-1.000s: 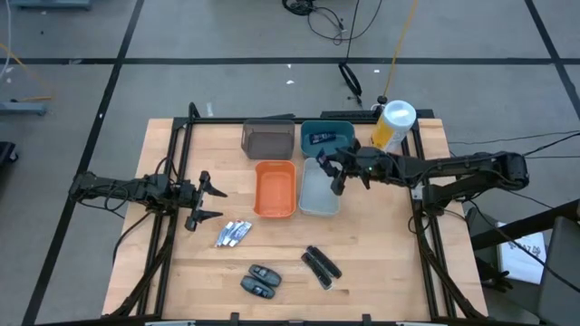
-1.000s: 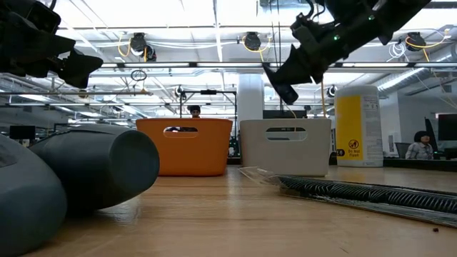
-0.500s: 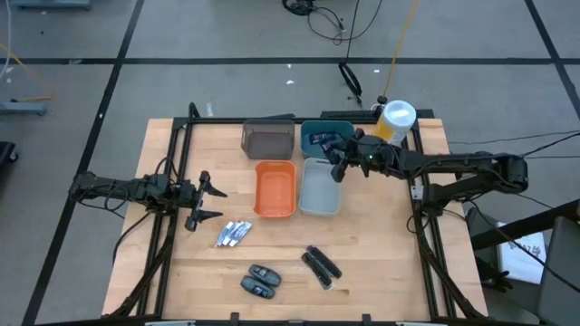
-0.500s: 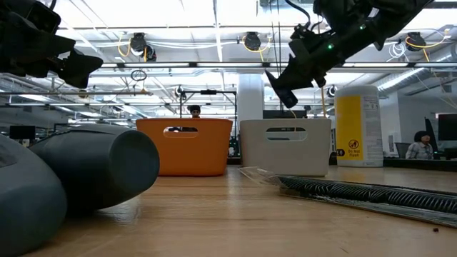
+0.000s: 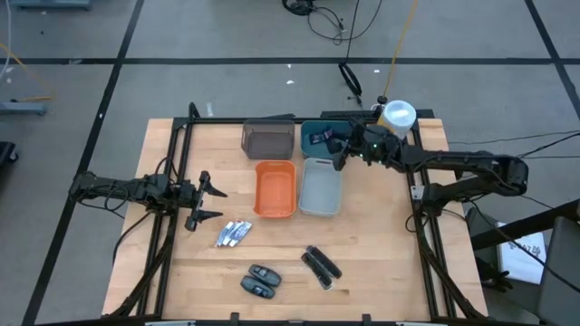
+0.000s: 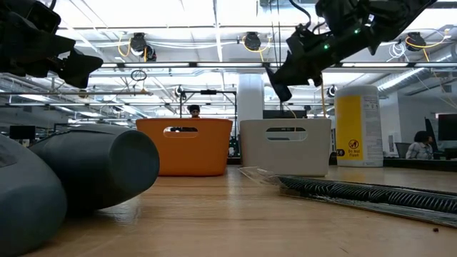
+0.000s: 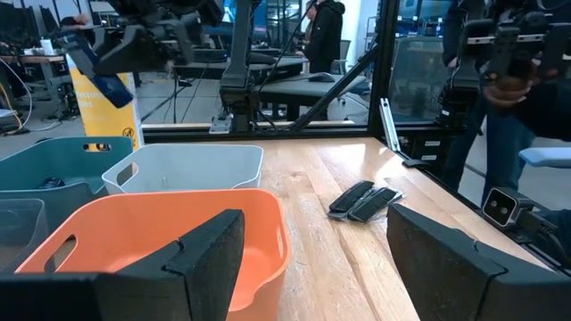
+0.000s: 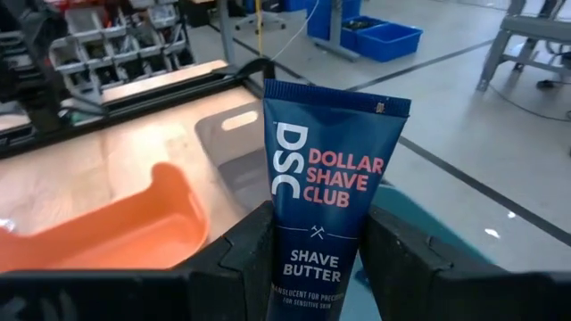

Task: Pick & Place Travel size toiletries
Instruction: Put the blue shave cream into the dark blue bin

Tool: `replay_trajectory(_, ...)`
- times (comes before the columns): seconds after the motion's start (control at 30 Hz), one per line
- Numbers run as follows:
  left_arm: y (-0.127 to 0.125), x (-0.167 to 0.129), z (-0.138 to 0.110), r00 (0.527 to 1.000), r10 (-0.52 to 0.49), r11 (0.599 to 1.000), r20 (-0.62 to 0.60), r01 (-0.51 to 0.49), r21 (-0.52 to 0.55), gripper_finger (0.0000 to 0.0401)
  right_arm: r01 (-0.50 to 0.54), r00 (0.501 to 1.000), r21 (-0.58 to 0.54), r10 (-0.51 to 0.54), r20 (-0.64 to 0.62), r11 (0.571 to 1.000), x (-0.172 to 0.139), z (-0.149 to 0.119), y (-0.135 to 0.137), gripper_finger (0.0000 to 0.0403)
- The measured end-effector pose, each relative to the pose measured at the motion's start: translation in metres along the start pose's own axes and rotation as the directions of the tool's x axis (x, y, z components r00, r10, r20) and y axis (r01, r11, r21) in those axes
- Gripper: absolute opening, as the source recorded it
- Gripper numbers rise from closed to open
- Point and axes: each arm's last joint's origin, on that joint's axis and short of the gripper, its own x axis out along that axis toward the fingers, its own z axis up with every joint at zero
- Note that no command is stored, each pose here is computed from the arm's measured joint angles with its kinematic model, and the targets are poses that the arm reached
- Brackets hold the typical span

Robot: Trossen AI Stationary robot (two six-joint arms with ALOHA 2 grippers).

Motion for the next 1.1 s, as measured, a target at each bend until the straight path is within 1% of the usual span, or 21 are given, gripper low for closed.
replay_trajectory(0.23, 0.0, 0.0, 0.0, 1.0, 0.0, 1.0, 0.0, 0.0, 0.0, 0.0274, 0.042, 0.999, 0.02, -0.043, 0.02, 0.999, 0.006, 0.001, -0.015, 0.0141)
replay_trajectory(0.37, 0.0, 0.0, 0.0, 1.0, 0.0, 1.0, 0.0, 0.0, 0.0, 0.0274, -0.027, 1.0, 0.048, 0.027, 0.005, 0.998, 0.012, -0.002, -0.024, 0.0141)
replay_trajectory(0.47, 0.0, 0.0, 0.0, 1.0, 0.0, 1.0, 0.0, 0.0, 0.0, 0.0274, -0.02, 1.0, 0.074, 0.022, -0.022, 0.997, 0.017, -0.006, -0.032, 0.0141)
replay_trajectory(0.73, 0.0, 0.0, 0.0, 1.0, 0.0, 1.0, 0.0, 0.0, 0.0, 0.0274, 0.048, 0.997, 0.129, -0.041, -0.059, 0.99, 0.023, -0.013, -0.05, 0.0141)
replay_trajectory(0.93, 0.0, 0.0, 0.0, 1.0, 0.0, 1.0, 0.0, 0.0, 0.0, 0.0274, 0.076, 0.994, 0.155, -0.063, -0.086, 0.985, 0.022, -0.015, -0.056, 0.0141)
replay_trajectory(1.1, 0.0, 0.0, 0.0, 1.0, 0.0, 1.0, 0.0, 0.0, 0.0, 0.0274, 0.109, 0.98, 0.153, -0.081, -0.181, 0.982, 0.028, -0.009, -0.061, 0.0141)
